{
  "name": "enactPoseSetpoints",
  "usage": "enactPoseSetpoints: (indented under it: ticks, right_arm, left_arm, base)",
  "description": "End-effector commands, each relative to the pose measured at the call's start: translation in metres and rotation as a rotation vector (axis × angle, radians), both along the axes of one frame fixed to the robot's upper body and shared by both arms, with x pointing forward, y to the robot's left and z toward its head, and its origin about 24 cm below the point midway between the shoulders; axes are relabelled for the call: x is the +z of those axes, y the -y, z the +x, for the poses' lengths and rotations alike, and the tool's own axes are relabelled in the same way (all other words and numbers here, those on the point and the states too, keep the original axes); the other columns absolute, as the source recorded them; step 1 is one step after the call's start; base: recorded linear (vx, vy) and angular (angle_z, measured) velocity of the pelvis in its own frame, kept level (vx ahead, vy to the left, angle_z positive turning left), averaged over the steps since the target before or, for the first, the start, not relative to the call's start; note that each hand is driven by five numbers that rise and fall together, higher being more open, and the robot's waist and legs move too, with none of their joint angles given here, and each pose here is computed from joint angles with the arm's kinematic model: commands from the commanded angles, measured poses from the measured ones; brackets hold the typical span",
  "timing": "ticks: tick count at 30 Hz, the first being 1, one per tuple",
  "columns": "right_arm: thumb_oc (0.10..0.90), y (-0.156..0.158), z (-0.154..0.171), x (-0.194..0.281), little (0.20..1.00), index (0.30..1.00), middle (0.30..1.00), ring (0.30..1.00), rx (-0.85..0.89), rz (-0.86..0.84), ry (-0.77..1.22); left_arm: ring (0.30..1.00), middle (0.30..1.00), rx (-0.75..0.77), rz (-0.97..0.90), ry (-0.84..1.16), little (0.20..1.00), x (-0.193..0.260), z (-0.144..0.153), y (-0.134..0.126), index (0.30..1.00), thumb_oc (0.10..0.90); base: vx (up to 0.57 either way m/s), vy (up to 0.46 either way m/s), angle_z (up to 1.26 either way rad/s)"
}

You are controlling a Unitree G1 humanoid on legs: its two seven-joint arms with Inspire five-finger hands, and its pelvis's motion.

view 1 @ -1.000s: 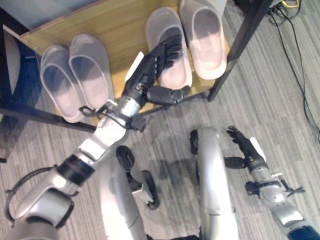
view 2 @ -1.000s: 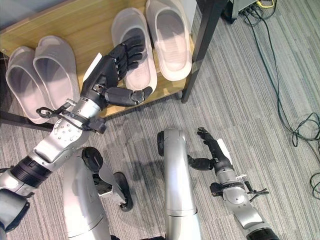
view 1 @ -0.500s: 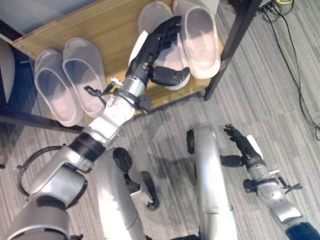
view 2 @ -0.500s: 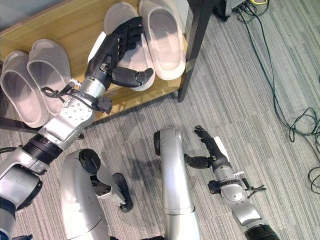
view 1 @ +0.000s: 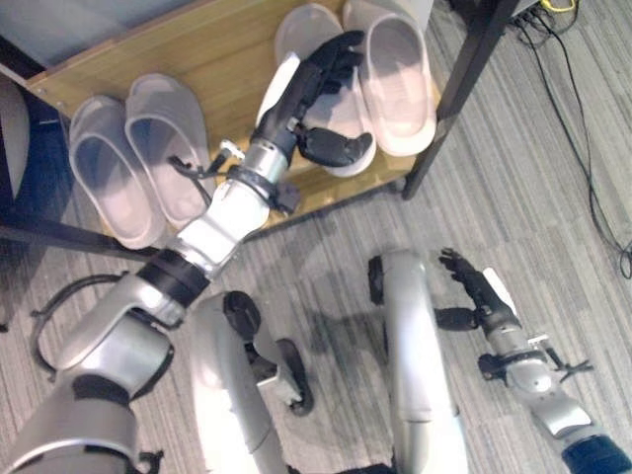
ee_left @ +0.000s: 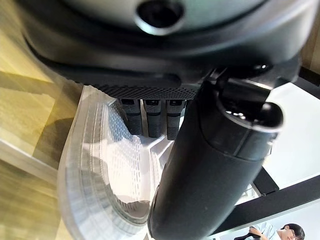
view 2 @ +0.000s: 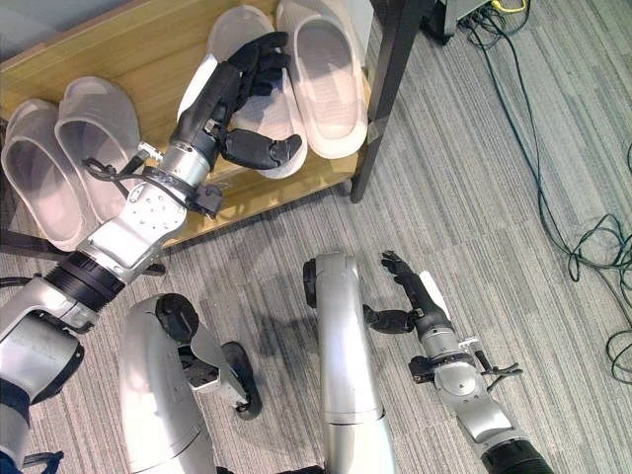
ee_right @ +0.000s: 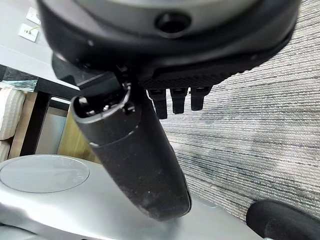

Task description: Arrange the slippers neatly on the shoe rack.

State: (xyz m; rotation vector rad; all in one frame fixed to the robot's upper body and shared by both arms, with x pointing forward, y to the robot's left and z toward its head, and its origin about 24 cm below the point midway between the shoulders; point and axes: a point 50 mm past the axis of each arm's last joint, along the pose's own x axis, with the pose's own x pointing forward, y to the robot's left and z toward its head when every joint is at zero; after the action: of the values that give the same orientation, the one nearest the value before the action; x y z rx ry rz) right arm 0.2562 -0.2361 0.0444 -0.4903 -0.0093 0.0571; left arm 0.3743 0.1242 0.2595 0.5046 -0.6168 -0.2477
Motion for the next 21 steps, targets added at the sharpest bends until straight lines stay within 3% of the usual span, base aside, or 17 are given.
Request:
enactPoseSetpoints:
  ticks: [1,6,15,21]
  right_arm:
    - [0.8,-0.017,0.012,0.037,0.9,0.9,0.9,0.9,0.104,0.027,0.175]
    - [0.8,-0.016,0.011,0.035,0.9,0.9,0.9,0.9,0.097,0.025,0.174]
    - [0.8,-0.013,0.009,0.035,0.9,0.9,0.9,0.9,0.071,0.023,0.185]
    - [0.8,-0.01,0.006,0.034,0.9,0.9,0.9,0.9,0.058,0.011,0.182]
  left_arm:
    - [0.9,0.9,0.123,-0.082,0.221,0.9,0.084,0.004,-0.007,0.9,0.8]
    - [0.9,0.9,0.101,-0.118,0.246,0.9,0.089,-0.001,-0.008,0.9,0.8]
    - [0.9,0.9,-0.085,-0.227,0.317,0.9,0.091,-0.03,0.002,0.9,0.8]
    - [0.9,0.9,-0.173,-0.271,0.32,0.9,0.076,-0.051,-0.005,0.9,0.8]
  base:
    - [0.0,0.0,0.0]
    - [0.0,0.0,0.0]
    - [0.0,0.0,0.0]
    - [0.0,0.0,0.0]
